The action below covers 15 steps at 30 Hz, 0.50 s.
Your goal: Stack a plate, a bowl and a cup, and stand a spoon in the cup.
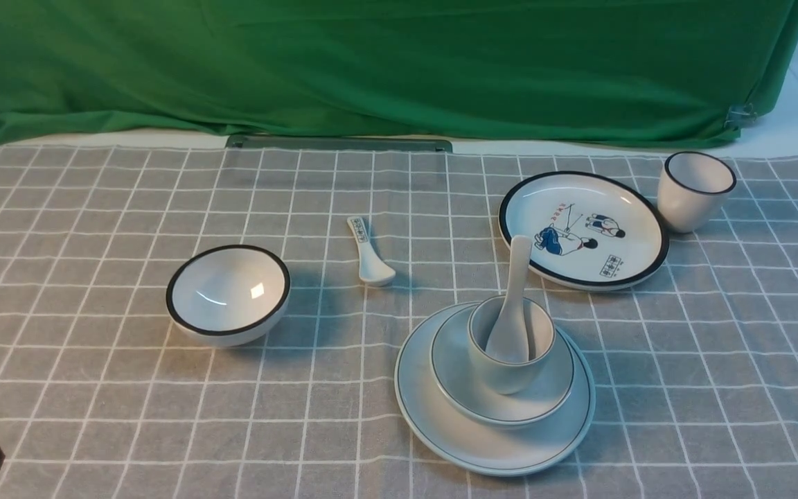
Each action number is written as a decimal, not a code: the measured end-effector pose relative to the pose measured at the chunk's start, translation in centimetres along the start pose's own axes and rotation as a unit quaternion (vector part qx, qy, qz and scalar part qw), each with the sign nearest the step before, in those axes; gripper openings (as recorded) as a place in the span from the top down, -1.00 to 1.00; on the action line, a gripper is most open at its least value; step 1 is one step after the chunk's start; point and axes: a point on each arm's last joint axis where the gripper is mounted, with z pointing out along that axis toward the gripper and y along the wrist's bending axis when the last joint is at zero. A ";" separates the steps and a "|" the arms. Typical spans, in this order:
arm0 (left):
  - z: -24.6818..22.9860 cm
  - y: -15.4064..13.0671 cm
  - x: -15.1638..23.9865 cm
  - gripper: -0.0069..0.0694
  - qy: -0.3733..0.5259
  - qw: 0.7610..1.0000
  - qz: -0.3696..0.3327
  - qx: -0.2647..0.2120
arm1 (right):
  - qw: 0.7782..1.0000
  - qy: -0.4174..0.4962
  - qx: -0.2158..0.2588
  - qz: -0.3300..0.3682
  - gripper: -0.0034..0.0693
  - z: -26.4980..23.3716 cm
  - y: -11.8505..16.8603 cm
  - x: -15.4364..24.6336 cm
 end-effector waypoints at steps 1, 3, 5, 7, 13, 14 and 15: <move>0.0 0.0 0.0 0.77 0.001 1.000 0.000 0.000 | 1.000 -0.003 0.000 0.000 0.34 0.0 0.0 0.0; 0.0 0.0 0.0 0.77 0.000 1.000 0.001 0.000 | 1.000 -0.003 0.000 0.001 0.33 0.0 0.0 -0.1; 0.0 0.0 0.0 0.77 0.000 1.000 0.000 0.000 | 1.000 -0.003 -0.004 0.000 0.32 0.0 0.0 0.0; 0.0 0.0 0.0 0.77 0.000 1.000 0.000 0.000 | 1.000 -0.003 -0.012 -0.013 0.32 0.0 0.1 0.0; 0.0 0.0 0.0 0.77 0.000 1.000 0.000 0.000 | 1.000 -0.004 -0.020 -0.012 0.31 0.0 0.2 -0.1; 0.0 0.0 0.0 0.77 0.000 1.000 0.000 0.000 | 1.000 -0.004 -0.020 -0.012 0.31 0.0 0.2 -0.1; 0.0 0.0 0.0 0.77 0.000 1.000 0.000 0.000 | 1.000 -0.004 -0.020 -0.012 0.31 0.0 0.2 -0.1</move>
